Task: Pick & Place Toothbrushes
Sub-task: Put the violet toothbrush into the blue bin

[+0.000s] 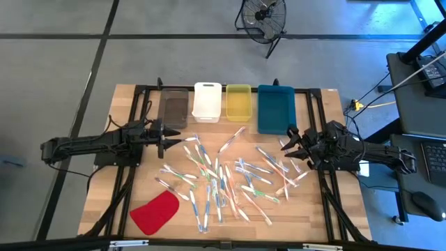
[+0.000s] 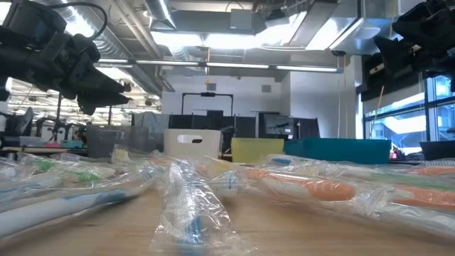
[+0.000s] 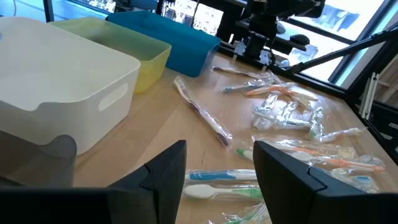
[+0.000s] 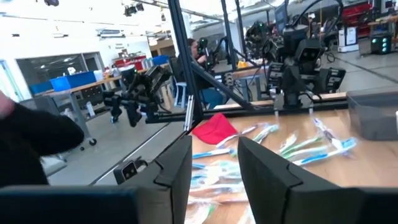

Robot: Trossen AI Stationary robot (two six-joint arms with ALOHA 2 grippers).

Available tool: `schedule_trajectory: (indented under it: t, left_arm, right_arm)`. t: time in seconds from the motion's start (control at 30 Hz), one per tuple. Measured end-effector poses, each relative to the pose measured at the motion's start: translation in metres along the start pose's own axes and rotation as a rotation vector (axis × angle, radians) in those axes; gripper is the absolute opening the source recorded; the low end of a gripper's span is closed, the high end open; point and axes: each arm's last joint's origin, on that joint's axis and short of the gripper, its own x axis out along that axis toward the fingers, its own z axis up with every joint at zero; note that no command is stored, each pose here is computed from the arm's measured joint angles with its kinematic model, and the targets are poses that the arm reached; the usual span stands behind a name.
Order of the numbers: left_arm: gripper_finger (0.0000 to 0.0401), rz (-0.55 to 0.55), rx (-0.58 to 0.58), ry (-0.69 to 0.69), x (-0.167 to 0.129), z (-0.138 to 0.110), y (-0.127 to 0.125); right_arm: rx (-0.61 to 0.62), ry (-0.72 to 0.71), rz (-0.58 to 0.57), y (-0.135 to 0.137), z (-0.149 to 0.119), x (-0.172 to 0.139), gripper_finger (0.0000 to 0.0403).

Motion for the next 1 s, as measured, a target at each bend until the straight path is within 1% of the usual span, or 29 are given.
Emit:
schedule_trajectory:
  t: [0.2, 0.33, 0.5, 0.7, 0.87, 1.0]
  left_arm:
    - [0.0182, 0.0, 0.0, 0.0, 0.0, 0.0, 0.0]
    - [0.0182, 0.0, 0.0, 0.0, 0.0, 0.0, 0.0]
    - [0.0182, 0.0, 0.0, 0.0, 0.0, 0.0, 0.0]
    - [0.0182, 0.0, 0.0, 0.0, 0.0, 0.0, 0.0]
    - [0.0182, 0.0, 0.016, 0.0, 0.0, 0.0, 0.0]
    - [0.0182, 0.0, 0.016, 0.0, 0.0, 0.0, 0.0]
  right_arm:
    - [-0.018, -0.029, 0.008, 0.001, 0.003, 0.0, 0.0144]
    - [-0.05, -0.11, -0.005, 0.003, 0.011, -0.001, 0.0149]
    - [-0.069, -0.233, -0.08, 0.004, 0.021, -0.002, 0.0162]
    - [-0.074, -0.305, -0.183, 0.002, 0.027, -0.004, 0.0194]
    - [-0.087, -0.323, -0.248, 0.005, 0.043, -0.004, 0.0212]
    - [-0.136, -0.25, -0.347, 0.008, 0.06, -0.004, 0.0214]
